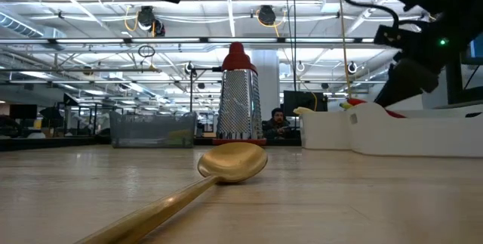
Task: Pick & Place Kitchen Items
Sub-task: Put the gold serving spoon into the bottom white bin
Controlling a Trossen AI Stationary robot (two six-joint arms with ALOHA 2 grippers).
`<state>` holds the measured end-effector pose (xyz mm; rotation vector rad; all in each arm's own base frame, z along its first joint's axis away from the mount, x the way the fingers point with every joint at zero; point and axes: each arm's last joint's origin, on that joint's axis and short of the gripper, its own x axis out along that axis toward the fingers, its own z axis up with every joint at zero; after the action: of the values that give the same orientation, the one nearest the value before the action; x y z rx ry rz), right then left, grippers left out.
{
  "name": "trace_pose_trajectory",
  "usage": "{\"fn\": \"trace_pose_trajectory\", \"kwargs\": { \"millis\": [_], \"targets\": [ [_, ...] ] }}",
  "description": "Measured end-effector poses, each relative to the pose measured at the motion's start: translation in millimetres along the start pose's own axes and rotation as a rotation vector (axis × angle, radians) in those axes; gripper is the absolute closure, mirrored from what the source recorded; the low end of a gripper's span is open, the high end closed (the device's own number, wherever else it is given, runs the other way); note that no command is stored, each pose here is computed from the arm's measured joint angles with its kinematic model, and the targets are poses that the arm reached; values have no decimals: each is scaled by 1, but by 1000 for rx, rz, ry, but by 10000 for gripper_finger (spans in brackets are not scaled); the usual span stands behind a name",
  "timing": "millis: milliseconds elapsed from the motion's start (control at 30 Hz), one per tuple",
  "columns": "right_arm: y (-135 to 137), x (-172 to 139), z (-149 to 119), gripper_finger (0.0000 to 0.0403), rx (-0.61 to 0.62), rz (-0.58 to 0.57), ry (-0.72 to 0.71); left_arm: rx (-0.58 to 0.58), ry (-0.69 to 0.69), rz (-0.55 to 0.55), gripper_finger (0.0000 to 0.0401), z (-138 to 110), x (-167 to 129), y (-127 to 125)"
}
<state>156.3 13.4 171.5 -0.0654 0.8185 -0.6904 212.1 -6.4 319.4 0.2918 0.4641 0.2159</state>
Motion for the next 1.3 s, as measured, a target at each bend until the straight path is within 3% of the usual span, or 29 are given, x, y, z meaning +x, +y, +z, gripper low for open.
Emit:
{"fn": "trace_pose_trajectory", "kwargs": {
  "millis": [267,467,600,733,1300],
  "targets": [
    [9,-7,31,229,67,133,-252,1,1,0,199,0,0,0],
    [19,-16,59,229,110,292,-489,-1,0,0,199,0,0,0],
    [26,-18,68,231,146,406,-569,2,0,0,199,0,0,0],
    [33,-15,72,232,147,483,-601,3,-1,0,199,0,0,0],
    [54,6,70,232,151,486,-577,0,-7,1,199,1,0,0]
  ]
}}
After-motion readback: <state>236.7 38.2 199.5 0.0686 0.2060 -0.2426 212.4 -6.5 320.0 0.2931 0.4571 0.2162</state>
